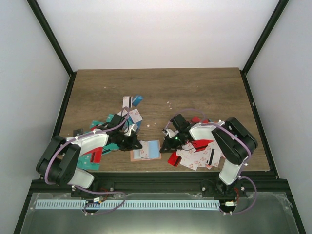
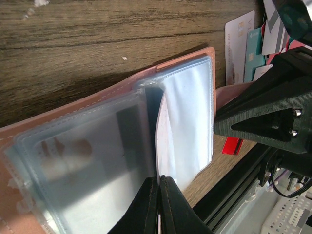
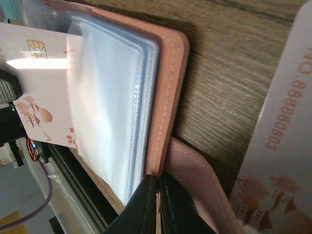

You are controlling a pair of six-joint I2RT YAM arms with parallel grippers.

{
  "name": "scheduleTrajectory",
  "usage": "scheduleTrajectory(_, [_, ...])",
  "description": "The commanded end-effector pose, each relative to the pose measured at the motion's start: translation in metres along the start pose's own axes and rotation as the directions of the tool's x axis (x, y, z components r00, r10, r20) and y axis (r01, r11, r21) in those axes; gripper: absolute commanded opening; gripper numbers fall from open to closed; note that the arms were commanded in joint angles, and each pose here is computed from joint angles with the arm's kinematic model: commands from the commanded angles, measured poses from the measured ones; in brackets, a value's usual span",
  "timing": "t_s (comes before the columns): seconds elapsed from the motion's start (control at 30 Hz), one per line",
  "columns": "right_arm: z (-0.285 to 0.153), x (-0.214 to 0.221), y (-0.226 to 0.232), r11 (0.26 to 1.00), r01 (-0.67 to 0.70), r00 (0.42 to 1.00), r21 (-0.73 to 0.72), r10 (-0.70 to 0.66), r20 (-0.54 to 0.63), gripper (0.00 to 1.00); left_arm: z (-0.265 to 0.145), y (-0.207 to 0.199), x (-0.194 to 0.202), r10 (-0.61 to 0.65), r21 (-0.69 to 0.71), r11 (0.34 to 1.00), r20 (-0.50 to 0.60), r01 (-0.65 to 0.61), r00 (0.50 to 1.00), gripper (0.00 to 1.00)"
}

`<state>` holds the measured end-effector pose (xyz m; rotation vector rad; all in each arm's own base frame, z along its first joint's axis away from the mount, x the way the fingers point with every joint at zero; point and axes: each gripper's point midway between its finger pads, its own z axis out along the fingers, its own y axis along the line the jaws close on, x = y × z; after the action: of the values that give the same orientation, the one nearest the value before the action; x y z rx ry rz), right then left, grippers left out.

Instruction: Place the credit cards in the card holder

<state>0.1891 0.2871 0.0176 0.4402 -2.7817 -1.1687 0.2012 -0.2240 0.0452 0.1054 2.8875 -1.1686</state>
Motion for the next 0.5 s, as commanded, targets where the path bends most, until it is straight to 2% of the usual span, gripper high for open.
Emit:
scheduleTrajectory(0.0, [0.012, 0.002, -0.018, 0.997, -0.030, 0.999, 0.065, 0.031, -0.019, 0.03, 0.001, -0.002, 0.003, 0.007, 0.008, 1.000, -0.004, -0.007, 1.000, 0.04])
scheduleTrajectory(0.47, [0.019, 0.010, -0.023, 0.993, -0.025, 0.999, 0.113, 0.030, -0.044, 0.01, 0.008, 0.007, 0.010, -0.032, 0.021, 0.999, 0.000, 0.032, 0.999, 0.04])
